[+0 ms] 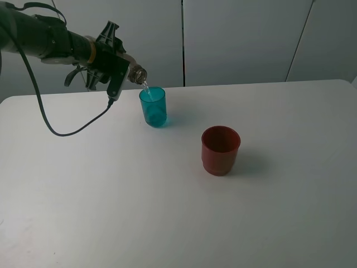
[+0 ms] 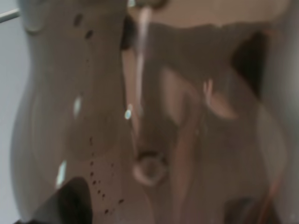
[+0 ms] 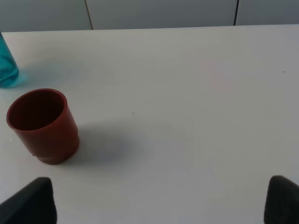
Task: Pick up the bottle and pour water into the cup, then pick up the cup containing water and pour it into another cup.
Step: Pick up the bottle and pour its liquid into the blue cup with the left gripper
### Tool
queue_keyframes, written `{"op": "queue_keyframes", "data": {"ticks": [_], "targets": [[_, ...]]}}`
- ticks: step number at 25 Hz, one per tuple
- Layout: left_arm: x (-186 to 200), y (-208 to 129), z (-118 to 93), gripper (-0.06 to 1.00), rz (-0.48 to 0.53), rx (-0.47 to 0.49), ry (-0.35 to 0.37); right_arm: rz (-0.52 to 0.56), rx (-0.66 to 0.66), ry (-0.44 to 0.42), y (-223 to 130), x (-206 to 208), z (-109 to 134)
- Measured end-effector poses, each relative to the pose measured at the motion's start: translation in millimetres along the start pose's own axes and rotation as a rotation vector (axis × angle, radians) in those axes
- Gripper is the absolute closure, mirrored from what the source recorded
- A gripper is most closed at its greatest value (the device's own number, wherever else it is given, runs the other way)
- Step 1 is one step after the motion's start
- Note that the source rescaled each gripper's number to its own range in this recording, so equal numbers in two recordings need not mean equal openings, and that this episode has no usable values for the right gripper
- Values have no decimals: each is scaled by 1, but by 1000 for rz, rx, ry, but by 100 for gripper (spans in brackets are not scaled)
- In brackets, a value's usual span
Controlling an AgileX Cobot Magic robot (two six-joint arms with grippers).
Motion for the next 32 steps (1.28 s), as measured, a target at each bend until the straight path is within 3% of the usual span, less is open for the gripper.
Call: {"op": "queue_keyframes", "data": {"ticks": [16, 26, 32], "targets": [[-8, -1, -12, 91, 11, -15, -31, 0, 0, 0, 0, 0, 0], [-13, -3, -11, 91, 24, -8, -30, 0, 0, 0, 0, 0, 0], [-12, -4, 0, 91, 26, -8, -5, 0, -2, 0, 0, 0, 0]]}}
Point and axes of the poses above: a point on each arm's last joint axis where the gripper is mounted, x pointing back along that axis away from the gripper, z along the wrist's bending axis when the last joint is at zero, y = z × x, the point moved 8 cm from there along -x, pointing out along that axis toward the gripper, and after that the axes turned 12 degrees about x, right-handed, at the moved point
